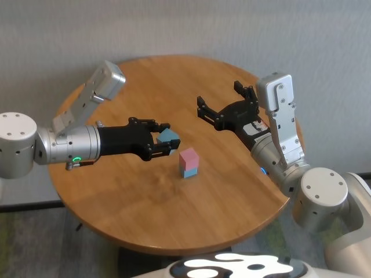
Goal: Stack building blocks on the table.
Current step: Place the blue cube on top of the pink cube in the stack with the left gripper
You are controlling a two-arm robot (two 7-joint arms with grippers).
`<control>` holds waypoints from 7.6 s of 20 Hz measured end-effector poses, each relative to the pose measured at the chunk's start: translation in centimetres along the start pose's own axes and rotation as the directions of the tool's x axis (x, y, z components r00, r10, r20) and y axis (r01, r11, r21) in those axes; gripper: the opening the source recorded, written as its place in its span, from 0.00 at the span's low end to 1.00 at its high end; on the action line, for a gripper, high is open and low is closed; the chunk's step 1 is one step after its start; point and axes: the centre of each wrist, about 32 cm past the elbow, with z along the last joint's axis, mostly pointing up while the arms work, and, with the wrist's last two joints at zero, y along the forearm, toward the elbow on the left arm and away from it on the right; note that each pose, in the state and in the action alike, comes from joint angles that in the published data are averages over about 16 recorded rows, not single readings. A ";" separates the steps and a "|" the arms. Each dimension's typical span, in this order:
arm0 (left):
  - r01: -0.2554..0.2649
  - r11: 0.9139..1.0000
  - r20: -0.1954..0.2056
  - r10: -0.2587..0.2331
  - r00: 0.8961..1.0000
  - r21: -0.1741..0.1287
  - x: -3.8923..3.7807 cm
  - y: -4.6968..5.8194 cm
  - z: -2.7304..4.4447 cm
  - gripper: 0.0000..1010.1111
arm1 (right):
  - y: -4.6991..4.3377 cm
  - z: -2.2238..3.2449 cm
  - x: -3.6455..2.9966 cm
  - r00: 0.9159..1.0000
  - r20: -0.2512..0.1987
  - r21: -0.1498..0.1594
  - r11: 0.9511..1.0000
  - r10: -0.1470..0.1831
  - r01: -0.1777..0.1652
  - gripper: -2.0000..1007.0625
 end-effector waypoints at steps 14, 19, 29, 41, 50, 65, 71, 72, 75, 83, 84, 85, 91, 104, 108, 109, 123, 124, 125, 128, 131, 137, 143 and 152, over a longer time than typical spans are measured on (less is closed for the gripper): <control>0.001 1.000 0.046 -0.001 0.999 0.007 1.44 0.2 0.43 0.51 | 0.00 0.00 0.00 1.000 0.000 0.000 1.000 0.000 0.000 1.00; 0.016 1.000 0.047 -0.016 0.999 0.002 1.88 -0.3 0.38 0.51 | 0.00 0.00 0.00 1.000 0.000 0.000 1.000 0.000 0.000 1.00; 0.051 0.999 0.043 -0.050 0.998 -0.011 2.98 -1.3 0.70 0.51 | 0.00 0.00 0.00 1.000 0.000 0.000 1.000 0.000 0.000 1.00; 0.085 0.996 0.014 -0.085 0.996 0.001 3.74 -1.6 0.01 0.51 | 0.00 0.00 0.00 1.000 0.000 0.000 1.000 0.000 0.000 1.00; 0.153 0.988 0.012 -0.154 0.988 0.020 4.23 -2.5 -0.12 0.51 | 0.00 0.00 0.00 1.000 0.000 0.000 1.000 0.000 0.000 1.00; 0.207 0.976 0.025 -0.209 0.978 0.069 4.84 -4.3 0.56 0.51 | 0.00 0.00 0.00 1.000 0.000 0.000 1.000 0.000 0.000 1.00; 0.215 0.974 0.030 -0.217 0.976 0.069 5.11 -4.7 0.68 0.51 | 0.00 0.00 0.00 1.000 0.000 0.000 1.000 0.000 0.000 1.00; 0.217 0.974 0.030 -0.220 0.975 0.068 5.15 -4.8 0.69 0.51 | 0.00 0.00 0.00 1.000 0.000 0.000 1.000 0.000 0.000 1.00; 0.225 0.972 0.032 -0.228 0.973 0.065 5.26 -5.0 0.69 0.51 | 0.00 0.00 0.00 1.000 0.000 0.000 1.000 0.000 0.000 1.00; 0.252 0.966 0.026 -0.254 0.967 0.055 5.41 -5.7 0.45 0.51 | 0.00 0.00 0.00 1.000 0.000 0.000 1.000 0.000 0.000 1.00; 0.255 0.965 0.025 -0.257 0.966 0.053 5.41 -5.8 0.41 0.51 | 0.00 0.00 0.00 1.000 0.000 0.000 1.000 0.000 0.000 1.00; 0.258 0.965 0.023 -0.260 0.965 0.052 5.42 -5.9 0.36 0.51 | 0.00 0.00 0.00 1.000 0.000 0.000 1.000 0.000 0.000 1.00; 0.271 0.961 0.013 -0.272 0.962 0.049 5.38 -6.3 0.03 0.51 | 0.00 0.00 0.00 1.000 0.000 0.000 1.000 0.000 0.000 1.00; 0.272 0.960 -0.002 -0.272 0.962 0.061 5.27 -6.4 -0.59 0.51 | 0.00 0.00 0.00 1.000 0.000 0.000 1.000 0.000 0.000 1.00; 0.272 0.960 -0.004 -0.272 0.962 0.065 5.26 -6.3 -0.71 0.51 | 0.00 0.00 0.00 1.000 0.000 0.000 1.000 0.000 0.000 1.00; 0.272 0.960 -0.004 -0.272 0.962 0.066 5.26 -6.3 -0.72 0.51 | 0.00 0.00 0.00 1.000 0.000 0.000 1.000 0.000 0.000 1.00; 0.280 0.956 0.005 -0.282 0.960 0.083 5.70 -6.1 -0.33 0.51 | 0.00 0.00 0.00 1.000 0.000 0.000 1.000 0.000 0.000 1.00; 0.281 0.956 0.006 -0.283 0.959 0.084 5.76 -6.1 -0.28 0.51 | 0.00 0.00 0.00 1.000 0.000 0.000 1.000 0.000 0.000 1.00; 0.282 0.956 0.007 -0.284 0.959 0.086 5.81 -6.1 -0.23 0.51 | 0.00 0.00 0.00 1.000 0.000 0.000 1.000 0.000 0.000 1.00; 0.284 0.954 0.010 -0.286 0.958 0.090 5.96 -6.0 -0.10 0.51 | 0.00 0.00 0.00 1.000 0.000 0.000 1.000 0.000 0.000 1.00; 0.286 0.954 0.011 -0.289 0.957 0.094 6.06 -6.0 -0.04 0.51 | 0.00 0.00 0.00 1.000 0.000 0.000 1.000 0.000 0.000 1.00; 0.290 0.952 0.012 -0.293 0.956 0.097 6.19 -6.1 -0.03 0.51 | 0.00 0.00 0.00 1.000 0.000 0.000 1.000 0.000 0.000 1.00; 0.292 0.952 0.013 -0.294 0.956 0.097 6.23 -6.2 -0.11 0.51 | 0.00 0.00 0.00 1.000 0.000 0.000 1.000 0.000 0.000 1.00; 0.289 0.952 0.015 -0.292 0.956 0.097 6.22 -6.3 -0.20 0.51 | 0.00 0.00 0.00 1.000 0.000 0.000 1.000 0.000 0.000 1.00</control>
